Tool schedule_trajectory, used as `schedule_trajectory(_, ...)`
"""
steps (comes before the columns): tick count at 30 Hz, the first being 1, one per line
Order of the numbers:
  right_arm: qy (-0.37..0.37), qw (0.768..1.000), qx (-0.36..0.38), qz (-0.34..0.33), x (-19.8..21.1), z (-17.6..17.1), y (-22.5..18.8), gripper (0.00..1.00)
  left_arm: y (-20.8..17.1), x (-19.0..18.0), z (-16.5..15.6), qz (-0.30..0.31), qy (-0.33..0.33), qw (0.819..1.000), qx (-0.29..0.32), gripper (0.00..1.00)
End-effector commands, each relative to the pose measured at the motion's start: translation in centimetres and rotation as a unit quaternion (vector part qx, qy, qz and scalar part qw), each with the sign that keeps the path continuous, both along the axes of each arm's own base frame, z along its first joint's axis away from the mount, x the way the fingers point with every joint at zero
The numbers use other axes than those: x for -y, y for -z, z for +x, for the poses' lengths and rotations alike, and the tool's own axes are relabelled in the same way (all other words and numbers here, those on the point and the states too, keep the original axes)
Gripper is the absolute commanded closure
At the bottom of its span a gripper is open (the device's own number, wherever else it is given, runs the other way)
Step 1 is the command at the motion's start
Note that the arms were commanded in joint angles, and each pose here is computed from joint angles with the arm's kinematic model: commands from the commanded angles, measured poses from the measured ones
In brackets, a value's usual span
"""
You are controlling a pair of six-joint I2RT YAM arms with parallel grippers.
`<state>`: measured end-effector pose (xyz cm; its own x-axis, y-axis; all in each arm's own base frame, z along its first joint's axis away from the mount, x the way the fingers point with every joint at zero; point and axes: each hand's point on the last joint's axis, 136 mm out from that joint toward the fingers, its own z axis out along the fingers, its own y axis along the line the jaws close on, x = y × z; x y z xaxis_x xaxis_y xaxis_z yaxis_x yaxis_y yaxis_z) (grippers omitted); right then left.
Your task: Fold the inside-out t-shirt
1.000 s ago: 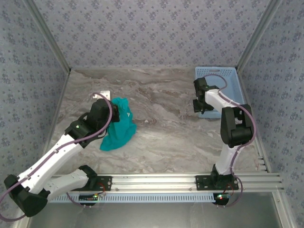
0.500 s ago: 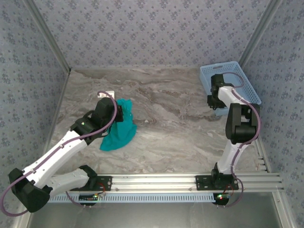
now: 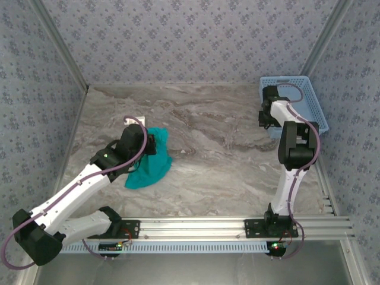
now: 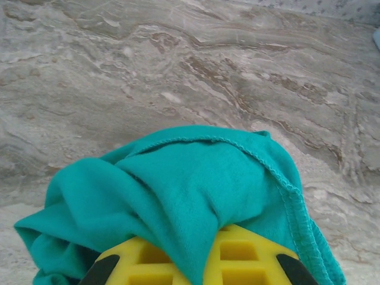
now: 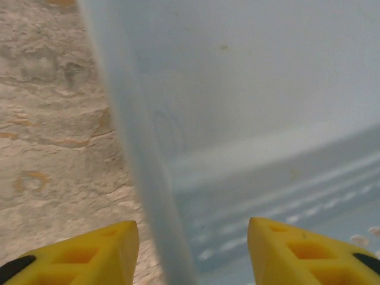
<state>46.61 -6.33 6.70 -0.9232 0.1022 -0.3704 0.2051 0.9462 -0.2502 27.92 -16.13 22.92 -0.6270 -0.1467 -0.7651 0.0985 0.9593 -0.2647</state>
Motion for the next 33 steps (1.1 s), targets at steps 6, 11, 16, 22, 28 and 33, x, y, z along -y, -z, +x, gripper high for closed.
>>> schedule_trajectory(6,-0.157,0.967,0.148,0.136,-12.6,-3.4,-11.8,0.3,-1.2,2.5,0.4,-0.051,0.071,0.996,-0.008,0.91)
schedule_trajectory(11,-0.304,0.901,0.166,0.262,-23.7,-9.5,-12.3,0.28,1.7,5.2,0.9,-0.091,0.128,0.986,-0.059,0.71)
schedule_trajectory(16,-0.387,0.85,0.097,0.343,-31.1,-15.5,-9.8,0.28,5.9,5.0,-0.7,-0.07,0.138,0.978,-0.142,0.46)
schedule_trajectory(22,-0.411,0.831,0.018,0.373,-34.5,-17.9,-5.2,0.28,7.9,0.7,-3.0,-0.08,0.077,0.976,-0.189,0.46)
schedule_trajectory(28,-0.437,0.817,-0.006,0.375,-39.0,-16.4,-2.2,0.28,10.7,-3.2,-3.7,-0.054,0.002,0.977,-0.208,0.43)
schedule_trajectory(33,-0.452,0.8,-0.023,0.394,-43.2,-15.7,-1.3,0.64,12.9,-5.6,-3.2,-0.017,-0.059,0.976,-0.208,0.42)
